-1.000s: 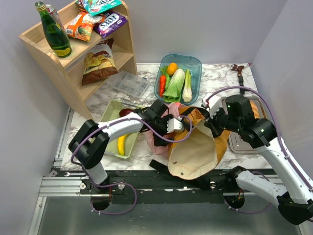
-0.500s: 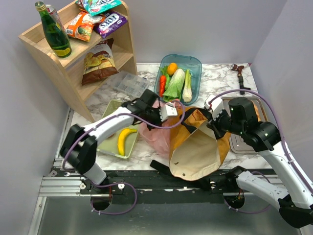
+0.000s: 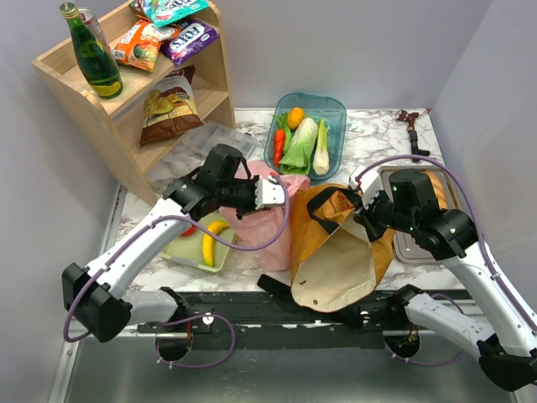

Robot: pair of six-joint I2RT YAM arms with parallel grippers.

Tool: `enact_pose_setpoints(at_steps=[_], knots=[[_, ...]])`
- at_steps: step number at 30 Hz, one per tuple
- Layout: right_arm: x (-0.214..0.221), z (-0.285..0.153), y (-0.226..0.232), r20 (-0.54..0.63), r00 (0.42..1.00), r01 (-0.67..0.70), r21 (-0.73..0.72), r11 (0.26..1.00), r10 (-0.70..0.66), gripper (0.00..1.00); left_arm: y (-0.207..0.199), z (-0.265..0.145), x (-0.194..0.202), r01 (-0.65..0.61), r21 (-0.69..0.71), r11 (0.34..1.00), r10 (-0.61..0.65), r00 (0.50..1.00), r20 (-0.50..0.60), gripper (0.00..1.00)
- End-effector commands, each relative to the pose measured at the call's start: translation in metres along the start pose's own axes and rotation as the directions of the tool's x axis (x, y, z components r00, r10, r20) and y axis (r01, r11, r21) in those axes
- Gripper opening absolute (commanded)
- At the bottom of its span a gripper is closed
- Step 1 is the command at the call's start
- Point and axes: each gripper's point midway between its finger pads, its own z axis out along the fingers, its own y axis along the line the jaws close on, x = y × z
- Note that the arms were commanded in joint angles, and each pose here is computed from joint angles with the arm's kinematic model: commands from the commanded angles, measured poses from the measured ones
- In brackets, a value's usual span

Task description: Untie the knot of the grocery bags and take out the mixed food

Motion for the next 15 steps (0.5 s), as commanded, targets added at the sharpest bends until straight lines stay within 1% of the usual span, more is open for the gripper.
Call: enact_pose_setpoints(at_steps=[1,2,3,4,6,7,8,10,13,15], knots=[[0.008,0.003,0.0,-0.022,1.0,0.005,0.0,1.0,-0.005,0.01,-0.008,0.003,0.049,0.066,0.093,0.994,-0.046,0.98,-0.196,0.49],[0.007,0.004,0.0,-0.021,1.0,0.004,-0.002,1.0,-0.004,0.01,-0.007,0.004,0.051,0.086,0.088,0.992,-0.067,0.978,-0.195,0.66],[0.007,0.004,0.0,-0.024,1.0,0.006,-0.002,1.0,-0.006,0.01,-0.003,0.004,0.049,0.078,0.069,0.995,-0.065,0.983,-0.172,0.79],[0.007,0.004,0.0,-0.026,1.0,0.006,-0.003,1.0,-0.006,0.01,-0.001,0.004,0.048,0.06,0.052,0.997,-0.051,0.986,-0.16,0.98],[0.006,0.004,0.0,-0.025,1.0,0.004,-0.005,1.0,-0.004,0.01,0.011,0.008,0.05,0.004,-0.003,1.0,-0.004,0.988,-0.152,0.99],[0.006,0.004,0.0,-0.025,1.0,0.002,-0.007,1.0,-0.002,0.01,0.016,0.012,0.055,-0.012,-0.025,1.0,0.008,0.985,-0.17,0.98],[0.007,0.005,0.001,-0.027,1.0,0.001,-0.01,1.0,-0.001,0.01,0.026,0.017,0.064,-0.032,-0.061,0.998,0.019,0.977,-0.214,0.99],[0.006,0.006,0.001,-0.025,1.0,-0.002,-0.012,1.0,0.002,0.01,0.039,0.028,0.085,-0.049,-0.089,0.995,0.018,0.948,-0.318,0.98],[0.006,0.007,0.001,-0.027,1.0,-0.004,-0.012,1.0,0.004,0.01,0.048,0.046,0.121,-0.04,-0.067,0.997,0.005,0.894,-0.448,0.98],[0.006,0.007,0.0,-0.027,1.0,-0.006,-0.009,1.0,0.005,0.01,0.046,0.056,0.139,-0.035,-0.027,0.999,0.016,0.861,-0.508,0.99]])
